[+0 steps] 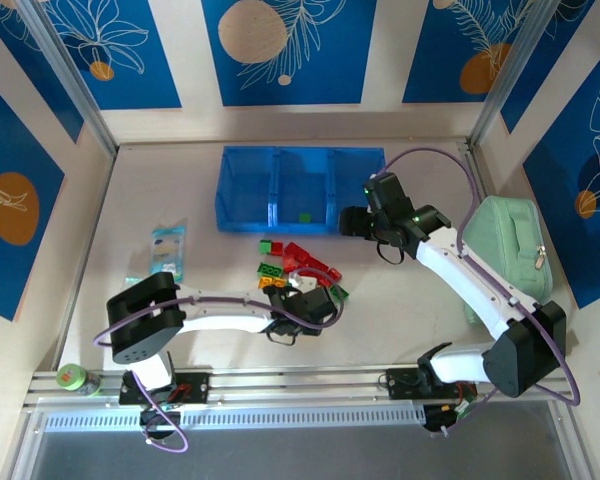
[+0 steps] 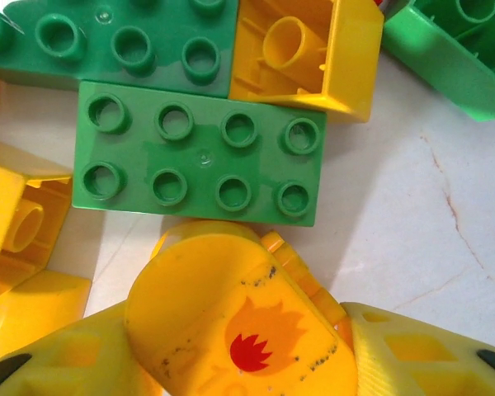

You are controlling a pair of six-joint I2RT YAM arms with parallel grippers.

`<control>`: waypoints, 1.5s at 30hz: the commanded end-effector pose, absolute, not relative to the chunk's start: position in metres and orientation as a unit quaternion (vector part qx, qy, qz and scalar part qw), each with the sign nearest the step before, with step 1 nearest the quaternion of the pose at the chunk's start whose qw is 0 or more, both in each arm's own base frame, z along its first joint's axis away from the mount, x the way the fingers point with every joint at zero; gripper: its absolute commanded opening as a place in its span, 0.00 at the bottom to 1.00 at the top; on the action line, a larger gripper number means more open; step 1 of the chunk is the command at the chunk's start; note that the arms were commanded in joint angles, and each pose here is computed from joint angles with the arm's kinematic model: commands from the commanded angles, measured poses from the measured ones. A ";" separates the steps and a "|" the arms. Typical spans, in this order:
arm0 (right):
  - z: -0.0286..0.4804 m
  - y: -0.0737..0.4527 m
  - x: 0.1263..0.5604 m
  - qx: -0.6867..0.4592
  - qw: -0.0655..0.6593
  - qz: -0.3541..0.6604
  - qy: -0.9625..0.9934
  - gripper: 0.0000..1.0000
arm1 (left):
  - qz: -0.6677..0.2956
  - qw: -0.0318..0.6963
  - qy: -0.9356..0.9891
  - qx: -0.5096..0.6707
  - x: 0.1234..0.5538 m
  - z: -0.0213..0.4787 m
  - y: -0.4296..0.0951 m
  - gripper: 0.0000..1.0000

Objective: Sort the legos into containers by color
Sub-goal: Pick up the lego from the middle-left of the table, then place the lego in the container.

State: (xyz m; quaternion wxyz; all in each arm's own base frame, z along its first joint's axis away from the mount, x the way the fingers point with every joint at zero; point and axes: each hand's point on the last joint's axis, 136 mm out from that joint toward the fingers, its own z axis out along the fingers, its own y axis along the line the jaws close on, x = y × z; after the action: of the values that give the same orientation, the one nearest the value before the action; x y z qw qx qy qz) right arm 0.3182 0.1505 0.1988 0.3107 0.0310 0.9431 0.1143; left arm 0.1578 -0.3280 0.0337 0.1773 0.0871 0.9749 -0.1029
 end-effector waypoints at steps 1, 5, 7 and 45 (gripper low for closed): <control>0.204 0.150 0.315 0.040 0.316 0.131 0.939 0.75 | -0.081 0.183 0.975 0.101 0.161 0.040 -0.321 0.34; 0.201 0.150 0.313 0.040 0.314 0.134 0.939 0.75 | -0.071 0.192 0.973 0.110 0.160 0.053 -0.313 0.32; 0.199 0.149 0.311 0.042 0.313 0.133 0.940 0.75 | -0.068 0.201 0.971 0.111 0.160 0.062 -0.308 0.32; 0.156 0.191 0.231 -0.046 0.245 0.150 0.957 0.72 | -0.092 0.283 0.954 -0.042 0.468 0.131 -0.186 0.33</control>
State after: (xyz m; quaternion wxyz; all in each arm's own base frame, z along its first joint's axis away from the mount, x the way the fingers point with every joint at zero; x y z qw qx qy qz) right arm 0.2369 0.1886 0.1531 0.2492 -0.0418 0.9551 0.1549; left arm 0.4573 -0.1799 0.1205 0.2782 -0.0557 0.9556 -0.0802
